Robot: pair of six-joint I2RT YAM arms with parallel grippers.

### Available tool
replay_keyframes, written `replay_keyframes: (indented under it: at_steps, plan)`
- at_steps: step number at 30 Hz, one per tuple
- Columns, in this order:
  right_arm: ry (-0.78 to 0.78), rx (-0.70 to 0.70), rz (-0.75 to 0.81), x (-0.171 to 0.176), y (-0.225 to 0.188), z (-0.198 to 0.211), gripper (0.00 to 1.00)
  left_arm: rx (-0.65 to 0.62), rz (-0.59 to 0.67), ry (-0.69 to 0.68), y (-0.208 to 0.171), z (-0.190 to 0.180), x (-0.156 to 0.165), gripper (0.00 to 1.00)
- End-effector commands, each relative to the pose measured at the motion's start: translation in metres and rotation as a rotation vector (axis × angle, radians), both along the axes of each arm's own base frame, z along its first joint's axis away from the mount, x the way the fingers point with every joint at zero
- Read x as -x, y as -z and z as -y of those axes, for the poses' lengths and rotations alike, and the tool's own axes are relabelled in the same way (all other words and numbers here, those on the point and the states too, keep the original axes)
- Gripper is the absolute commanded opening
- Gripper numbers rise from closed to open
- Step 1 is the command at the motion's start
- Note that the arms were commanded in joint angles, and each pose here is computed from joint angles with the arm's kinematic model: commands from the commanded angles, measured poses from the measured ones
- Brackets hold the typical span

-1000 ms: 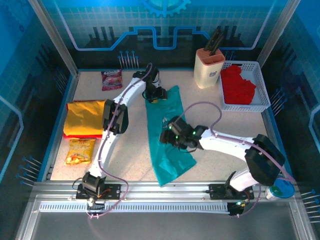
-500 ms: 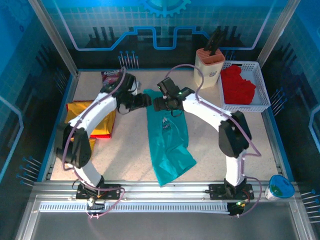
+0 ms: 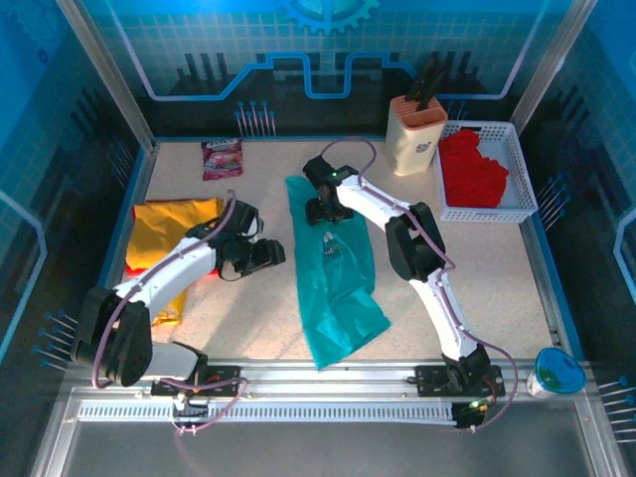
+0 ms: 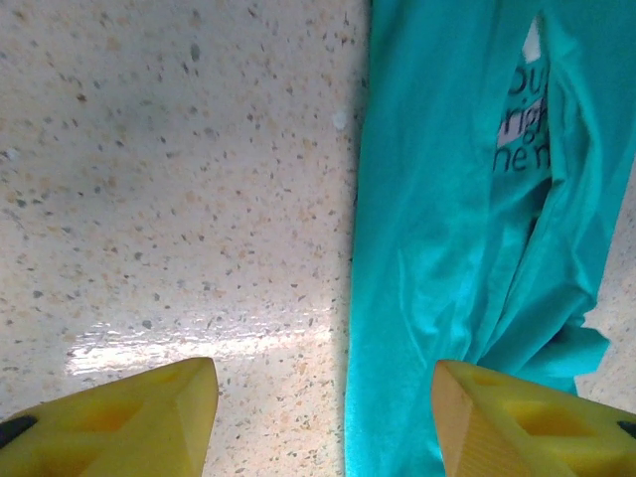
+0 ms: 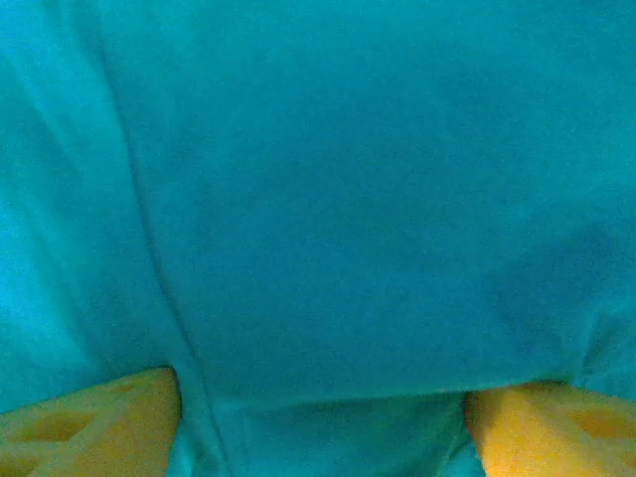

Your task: Fold and stack the t-shirts

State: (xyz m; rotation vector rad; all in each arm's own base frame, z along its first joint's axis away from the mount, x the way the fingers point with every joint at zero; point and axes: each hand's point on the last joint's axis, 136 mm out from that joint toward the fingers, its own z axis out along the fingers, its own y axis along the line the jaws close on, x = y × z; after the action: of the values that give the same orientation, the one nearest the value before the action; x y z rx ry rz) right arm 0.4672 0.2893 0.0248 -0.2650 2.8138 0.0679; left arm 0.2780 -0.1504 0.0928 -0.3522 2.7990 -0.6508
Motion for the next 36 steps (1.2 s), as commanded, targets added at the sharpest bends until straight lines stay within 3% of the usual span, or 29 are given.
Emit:
replay_keyframes:
  at_steps: [1, 6, 16, 23, 29, 36]
  plan:
    - [0.055, 0.038, -0.068, -0.007, 0.023, 0.022, 0.77, -0.017, -0.024, -0.003, 0.014, 0.004, 0.008, 0.59]
    - [0.119, -0.010, -0.067, -0.035, 0.029, 0.033, 0.78, -0.002, -0.051, 0.019, 0.025, 0.020, 0.018, 0.59]
    - [0.297, -0.237, -0.013, -0.083, 0.024, 0.031, 0.80, 0.040, -0.131, 0.069, 0.047, 0.044, 0.041, 0.58]
    - [0.236, -0.359, 0.081, -0.096, -0.016, 0.008, 0.83, 0.086, -0.187, 0.125, 0.056, 0.065, 0.067, 0.56]
    - [0.126, -0.386, 0.190, -0.062, -0.094, 0.019, 0.93, 0.129, -0.234, 0.101, 0.061, 0.071, 0.095, 0.54]
    - [0.155, -0.262, 0.027, 0.049, -0.094, 0.083, 0.89, 0.111, -0.249, 0.113, 0.057, 0.072, 0.118, 0.54]
